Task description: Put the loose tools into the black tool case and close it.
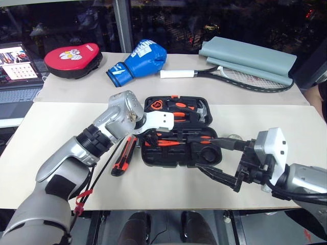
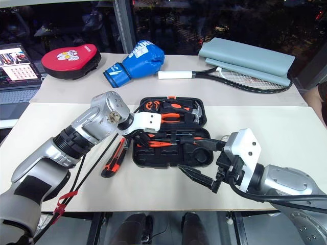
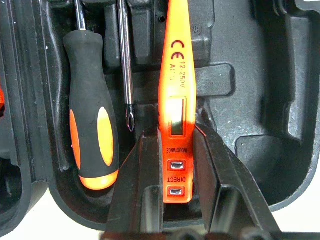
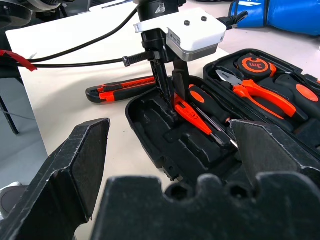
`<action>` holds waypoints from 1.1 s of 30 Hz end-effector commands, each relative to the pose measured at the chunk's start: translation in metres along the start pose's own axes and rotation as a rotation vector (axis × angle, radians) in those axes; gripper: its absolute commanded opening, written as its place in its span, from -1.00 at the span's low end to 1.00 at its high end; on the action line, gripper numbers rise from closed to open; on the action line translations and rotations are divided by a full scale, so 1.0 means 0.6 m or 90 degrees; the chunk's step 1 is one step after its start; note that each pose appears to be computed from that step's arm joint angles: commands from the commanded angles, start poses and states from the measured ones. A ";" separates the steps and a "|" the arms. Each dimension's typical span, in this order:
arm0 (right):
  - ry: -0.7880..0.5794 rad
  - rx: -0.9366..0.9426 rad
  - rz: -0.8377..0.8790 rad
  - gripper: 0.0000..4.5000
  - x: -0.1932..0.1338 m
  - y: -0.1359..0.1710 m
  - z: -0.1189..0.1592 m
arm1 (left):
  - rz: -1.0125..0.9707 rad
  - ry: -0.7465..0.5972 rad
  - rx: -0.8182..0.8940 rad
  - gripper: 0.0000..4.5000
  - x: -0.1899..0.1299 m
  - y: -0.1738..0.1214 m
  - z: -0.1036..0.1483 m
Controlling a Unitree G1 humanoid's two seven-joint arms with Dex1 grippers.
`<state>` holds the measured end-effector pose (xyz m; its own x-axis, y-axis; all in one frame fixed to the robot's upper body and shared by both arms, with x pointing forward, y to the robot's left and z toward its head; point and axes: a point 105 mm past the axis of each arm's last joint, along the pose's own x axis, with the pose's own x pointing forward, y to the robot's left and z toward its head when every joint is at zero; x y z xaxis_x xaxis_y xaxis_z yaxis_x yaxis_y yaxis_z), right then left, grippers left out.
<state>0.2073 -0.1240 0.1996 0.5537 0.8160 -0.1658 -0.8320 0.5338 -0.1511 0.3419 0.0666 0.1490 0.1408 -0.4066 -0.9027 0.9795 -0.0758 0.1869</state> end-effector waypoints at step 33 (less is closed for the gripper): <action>-0.022 0.000 -0.021 1.00 -0.013 -0.003 0.011 | -0.042 -0.440 -0.113 -0.98 -0.011 0.012 0.020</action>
<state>0.2069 -0.1295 0.1983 0.5763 0.8026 -0.1542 -0.8172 0.5639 -0.1192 0.3421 0.0590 0.1523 -0.0188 -0.8682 -0.4958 0.9998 -0.0115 -0.0178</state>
